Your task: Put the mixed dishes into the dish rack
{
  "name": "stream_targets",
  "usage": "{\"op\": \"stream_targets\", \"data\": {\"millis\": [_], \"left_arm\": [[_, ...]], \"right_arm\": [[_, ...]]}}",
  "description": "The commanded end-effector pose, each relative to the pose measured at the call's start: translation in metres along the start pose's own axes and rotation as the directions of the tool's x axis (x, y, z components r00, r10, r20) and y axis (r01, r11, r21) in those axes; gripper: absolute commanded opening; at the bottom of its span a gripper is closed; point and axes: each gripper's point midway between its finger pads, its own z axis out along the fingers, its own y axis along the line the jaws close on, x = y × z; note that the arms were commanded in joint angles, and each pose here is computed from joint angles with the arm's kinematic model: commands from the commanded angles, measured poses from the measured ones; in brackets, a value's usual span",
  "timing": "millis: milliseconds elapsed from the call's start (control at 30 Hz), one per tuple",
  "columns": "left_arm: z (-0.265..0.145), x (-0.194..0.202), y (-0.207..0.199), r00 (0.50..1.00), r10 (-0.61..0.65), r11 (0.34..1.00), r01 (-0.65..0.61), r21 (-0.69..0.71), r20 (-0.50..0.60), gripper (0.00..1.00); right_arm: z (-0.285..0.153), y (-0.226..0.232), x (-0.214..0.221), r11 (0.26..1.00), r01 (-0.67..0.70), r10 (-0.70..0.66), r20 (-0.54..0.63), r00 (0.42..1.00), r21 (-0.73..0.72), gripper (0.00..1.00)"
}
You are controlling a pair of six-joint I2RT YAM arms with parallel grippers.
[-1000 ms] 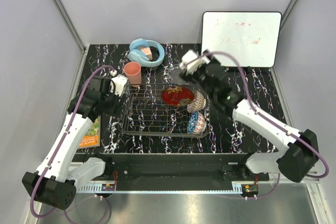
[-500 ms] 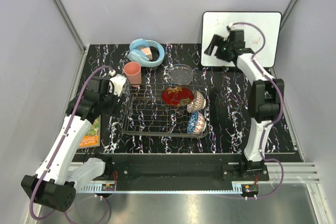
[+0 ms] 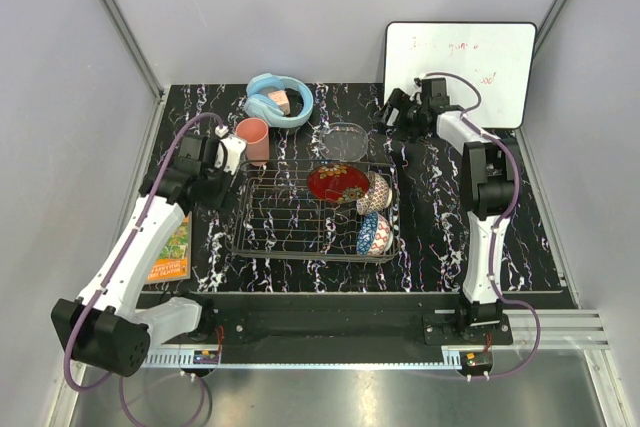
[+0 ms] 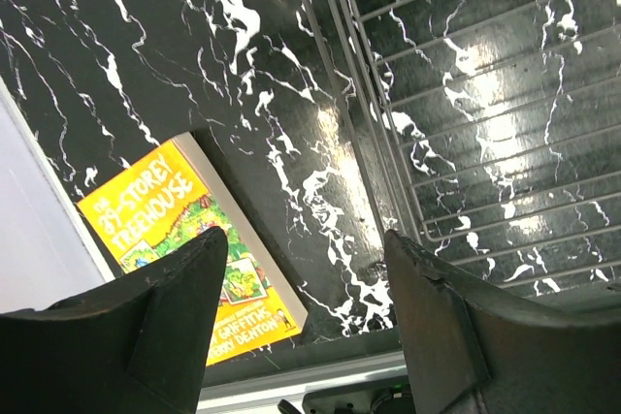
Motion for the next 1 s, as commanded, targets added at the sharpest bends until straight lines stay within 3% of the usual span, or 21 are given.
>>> {"op": "stream_targets", "data": {"millis": [0,233,767,967], "left_arm": [[-0.009,-0.017,0.009,0.999,-0.02,0.999,0.021,-0.029,0.026,0.69],[0.002,-0.005,0.007,1.0,-0.018,0.999,0.018,-0.027,-0.015,0.68],[-0.011,-0.012,0.006,0.997,0.019,1.0,-0.017,-0.022,0.081,0.68],[-0.015,-0.014,0.007,0.992,0.038,0.999,-0.035,-0.025,0.117,0.68]], "right_arm": [[0.007,0.011,0.0,0.998,-0.01,0.01,-0.009,1.0,-0.064,0.89],[0.023,-0.002,0.024,0.999,-0.045,0.043,-0.065,0.997,-0.027,0.87],[0.058,0.01,0.065,0.998,-0.066,0.065,-0.161,0.985,-0.003,0.79],[0.071,0.001,0.079,0.995,-0.089,0.095,-0.19,0.977,0.04,0.66]]}}
